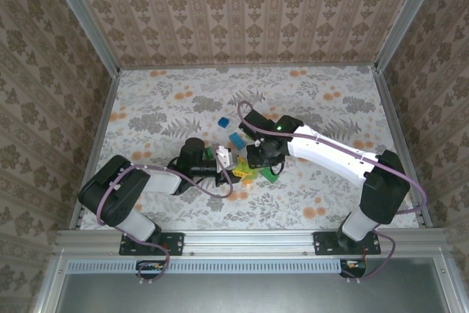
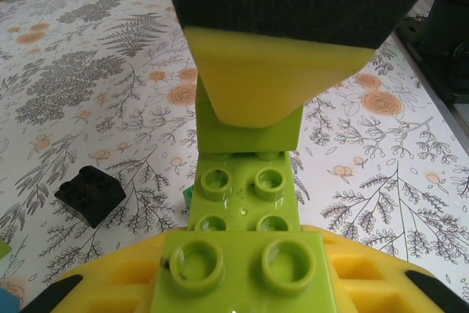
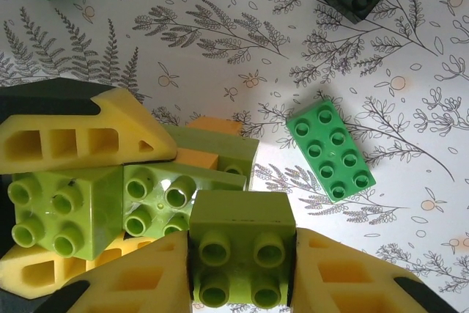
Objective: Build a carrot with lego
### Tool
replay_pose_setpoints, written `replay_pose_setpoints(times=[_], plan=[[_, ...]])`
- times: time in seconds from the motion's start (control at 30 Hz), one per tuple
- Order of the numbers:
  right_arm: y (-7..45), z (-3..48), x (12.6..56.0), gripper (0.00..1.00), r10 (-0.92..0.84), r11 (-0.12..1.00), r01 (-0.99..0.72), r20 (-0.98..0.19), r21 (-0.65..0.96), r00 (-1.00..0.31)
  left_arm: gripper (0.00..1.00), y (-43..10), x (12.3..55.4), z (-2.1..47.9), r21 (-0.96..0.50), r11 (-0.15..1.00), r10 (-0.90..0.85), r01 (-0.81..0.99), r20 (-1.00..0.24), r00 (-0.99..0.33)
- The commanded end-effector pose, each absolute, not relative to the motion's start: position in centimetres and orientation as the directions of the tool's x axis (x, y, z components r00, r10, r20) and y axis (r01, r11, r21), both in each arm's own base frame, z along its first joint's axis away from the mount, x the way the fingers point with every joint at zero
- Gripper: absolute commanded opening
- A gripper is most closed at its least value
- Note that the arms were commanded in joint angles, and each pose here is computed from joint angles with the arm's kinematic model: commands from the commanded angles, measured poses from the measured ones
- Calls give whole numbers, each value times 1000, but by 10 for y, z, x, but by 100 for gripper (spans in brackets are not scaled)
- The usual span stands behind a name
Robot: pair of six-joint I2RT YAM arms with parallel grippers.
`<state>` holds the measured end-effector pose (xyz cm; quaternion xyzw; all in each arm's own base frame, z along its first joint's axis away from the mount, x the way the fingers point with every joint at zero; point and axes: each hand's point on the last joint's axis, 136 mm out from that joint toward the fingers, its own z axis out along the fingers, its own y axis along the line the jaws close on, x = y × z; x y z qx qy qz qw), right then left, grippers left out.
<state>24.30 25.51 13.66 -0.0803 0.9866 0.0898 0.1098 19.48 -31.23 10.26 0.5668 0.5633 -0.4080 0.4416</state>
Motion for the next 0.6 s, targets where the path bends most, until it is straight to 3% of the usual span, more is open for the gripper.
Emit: replay_pose_setpoints(times=[0.0, 0.57], plan=[[252, 125, 238, 32, -136, 979, -162, -192, 125, -972, 30, -310, 194, 96, 56, 34, 301, 998, -953, 43], [250, 123, 237, 32, -98, 990, -114, -174, 84, -980, 29, -310, 196, 95, 59, 42, 305, 997, -951, 43]])
